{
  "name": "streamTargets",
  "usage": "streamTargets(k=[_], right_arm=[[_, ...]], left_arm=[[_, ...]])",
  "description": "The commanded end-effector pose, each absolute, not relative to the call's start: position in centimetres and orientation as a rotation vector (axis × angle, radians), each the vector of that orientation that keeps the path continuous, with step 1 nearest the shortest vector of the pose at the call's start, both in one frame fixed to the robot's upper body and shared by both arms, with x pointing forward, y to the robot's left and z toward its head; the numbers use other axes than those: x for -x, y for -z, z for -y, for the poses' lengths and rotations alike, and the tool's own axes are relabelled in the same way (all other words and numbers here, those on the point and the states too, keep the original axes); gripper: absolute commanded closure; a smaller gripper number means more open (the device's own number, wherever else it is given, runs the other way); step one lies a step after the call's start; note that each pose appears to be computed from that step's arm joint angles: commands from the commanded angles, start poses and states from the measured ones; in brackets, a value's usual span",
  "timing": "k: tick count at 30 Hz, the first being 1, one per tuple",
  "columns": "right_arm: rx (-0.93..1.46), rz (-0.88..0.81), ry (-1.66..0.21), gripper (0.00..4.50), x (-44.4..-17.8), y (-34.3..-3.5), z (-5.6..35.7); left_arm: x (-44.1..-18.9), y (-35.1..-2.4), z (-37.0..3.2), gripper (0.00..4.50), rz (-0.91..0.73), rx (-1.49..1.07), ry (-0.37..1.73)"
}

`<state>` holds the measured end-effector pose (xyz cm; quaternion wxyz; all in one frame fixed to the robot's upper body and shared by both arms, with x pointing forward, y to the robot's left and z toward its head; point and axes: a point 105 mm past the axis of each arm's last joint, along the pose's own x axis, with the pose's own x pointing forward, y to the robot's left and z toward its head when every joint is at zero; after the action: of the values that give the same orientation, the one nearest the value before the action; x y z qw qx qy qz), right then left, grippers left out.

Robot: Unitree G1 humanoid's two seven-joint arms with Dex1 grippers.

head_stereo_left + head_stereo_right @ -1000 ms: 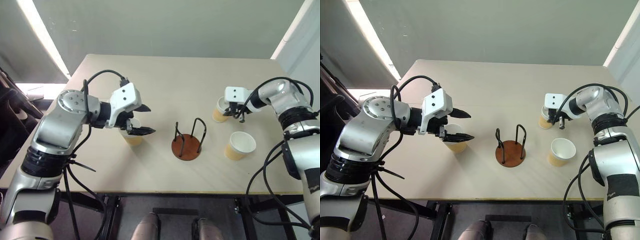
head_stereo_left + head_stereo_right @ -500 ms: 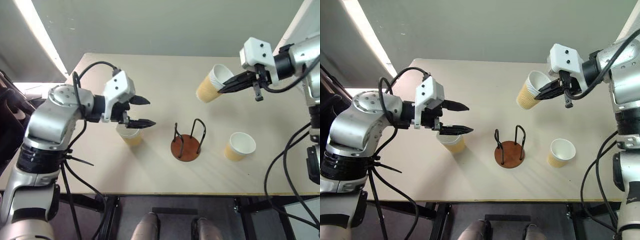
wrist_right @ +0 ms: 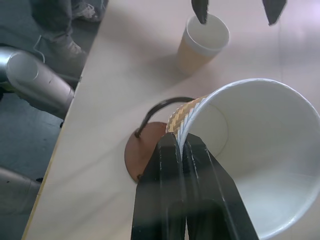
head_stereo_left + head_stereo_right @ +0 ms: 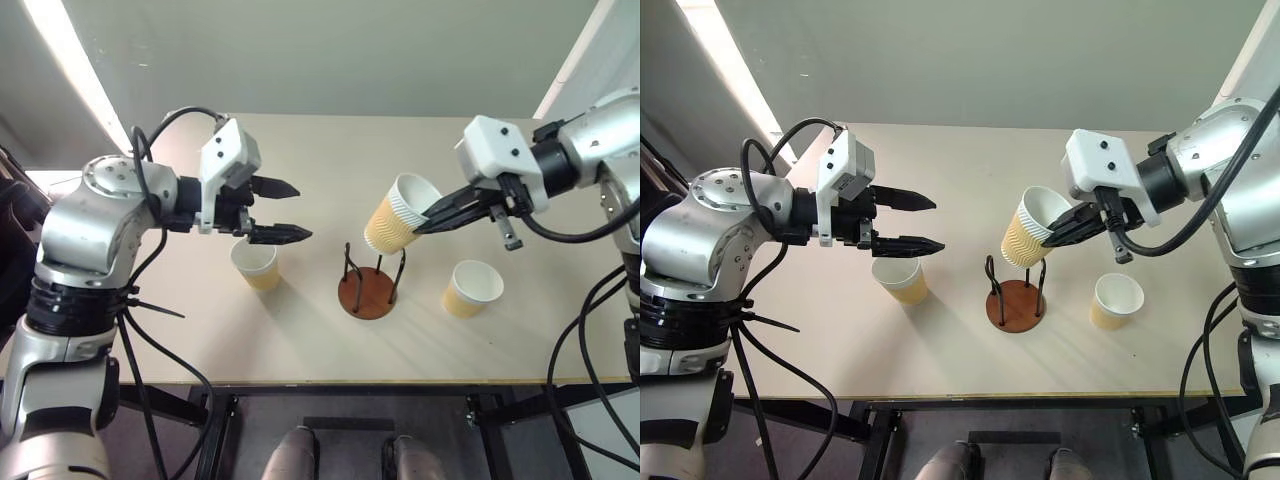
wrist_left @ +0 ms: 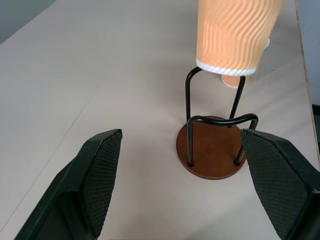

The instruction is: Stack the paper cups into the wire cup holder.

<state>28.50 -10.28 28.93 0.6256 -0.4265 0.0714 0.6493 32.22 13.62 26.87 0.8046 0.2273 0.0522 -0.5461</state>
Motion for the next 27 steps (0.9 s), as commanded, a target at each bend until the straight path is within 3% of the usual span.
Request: streamTargets(k=[1, 27], right_arm=[[1.009, -0.123, -1.504, 4.48, -28.2, -29.2, 9.6], [1.105, -0.175, -1.489, 4.48, -30.3, -26.5, 9.6]], left_arm=[[-32.0, -28.0, -13.7, 0.44, -0.068, -0.523, 1.162], [-32.0, -27.5, -14.0, 0.44, -0.081, -0.541, 1.132]])
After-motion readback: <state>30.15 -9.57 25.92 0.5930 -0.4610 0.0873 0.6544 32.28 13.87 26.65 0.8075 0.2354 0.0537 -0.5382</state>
